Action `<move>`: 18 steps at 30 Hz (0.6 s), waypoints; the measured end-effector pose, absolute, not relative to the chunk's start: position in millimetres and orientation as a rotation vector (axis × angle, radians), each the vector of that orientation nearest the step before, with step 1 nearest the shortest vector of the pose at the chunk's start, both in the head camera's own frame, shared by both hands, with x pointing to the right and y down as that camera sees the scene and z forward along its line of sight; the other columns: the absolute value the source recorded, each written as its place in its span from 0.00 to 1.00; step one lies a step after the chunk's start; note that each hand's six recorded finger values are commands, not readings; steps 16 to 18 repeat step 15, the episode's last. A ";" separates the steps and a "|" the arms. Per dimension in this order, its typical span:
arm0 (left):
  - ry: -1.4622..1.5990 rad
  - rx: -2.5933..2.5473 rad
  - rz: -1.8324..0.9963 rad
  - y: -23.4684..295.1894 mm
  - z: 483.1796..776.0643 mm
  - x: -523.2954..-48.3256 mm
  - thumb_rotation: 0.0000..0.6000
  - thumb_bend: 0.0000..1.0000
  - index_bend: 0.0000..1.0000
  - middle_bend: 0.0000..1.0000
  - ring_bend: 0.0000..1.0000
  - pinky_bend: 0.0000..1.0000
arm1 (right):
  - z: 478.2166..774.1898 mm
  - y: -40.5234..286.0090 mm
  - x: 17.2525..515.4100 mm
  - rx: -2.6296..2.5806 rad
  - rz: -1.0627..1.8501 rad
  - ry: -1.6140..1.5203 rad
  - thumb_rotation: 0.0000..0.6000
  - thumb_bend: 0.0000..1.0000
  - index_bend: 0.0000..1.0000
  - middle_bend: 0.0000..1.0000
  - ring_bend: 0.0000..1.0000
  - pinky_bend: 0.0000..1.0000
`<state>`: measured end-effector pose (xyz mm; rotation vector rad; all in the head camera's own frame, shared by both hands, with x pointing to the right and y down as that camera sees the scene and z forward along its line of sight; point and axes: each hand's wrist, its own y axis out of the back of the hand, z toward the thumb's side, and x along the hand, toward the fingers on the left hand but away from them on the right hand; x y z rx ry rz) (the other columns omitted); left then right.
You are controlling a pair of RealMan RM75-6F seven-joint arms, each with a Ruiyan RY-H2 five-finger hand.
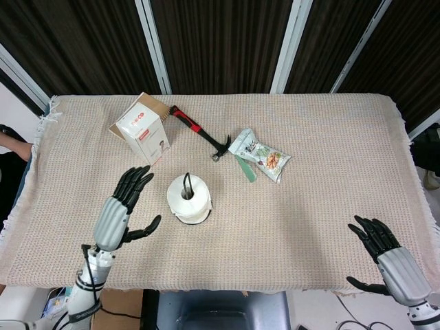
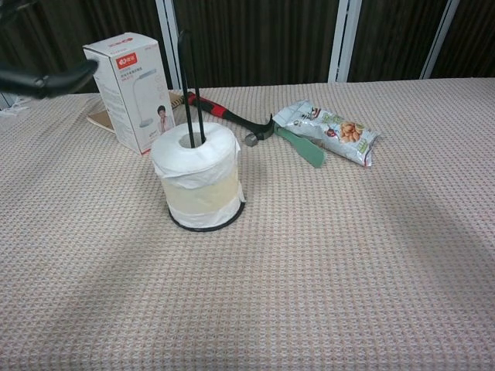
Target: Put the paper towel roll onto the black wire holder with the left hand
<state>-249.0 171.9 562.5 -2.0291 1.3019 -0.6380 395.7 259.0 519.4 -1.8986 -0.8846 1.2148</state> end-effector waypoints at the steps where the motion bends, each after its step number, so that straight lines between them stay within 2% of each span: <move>1: 1.301 -2.036 -0.666 182.1 565.2 -263.3 1.00 0.38 0.00 0.00 0.00 0.00 | 520.2 259.3 395.2 -1.898 1.217 -0.881 1.00 0.10 0.00 0.00 0.00 0.00; 11: 1.145 -1.943 -1.104 253.0 603.4 -396.7 1.00 0.40 0.00 0.00 0.00 0.00 | 533.8 264.3 388.4 -1.882 1.268 -0.820 1.00 0.10 0.00 0.00 0.00 0.00; 18: 1.096 -1.911 -1.172 262.4 603.4 -411.8 1.00 0.40 0.00 0.00 0.00 0.00 | 539.9 267.6 384.2 -1.882 1.287 -0.791 1.00 0.10 0.00 0.00 0.00 0.00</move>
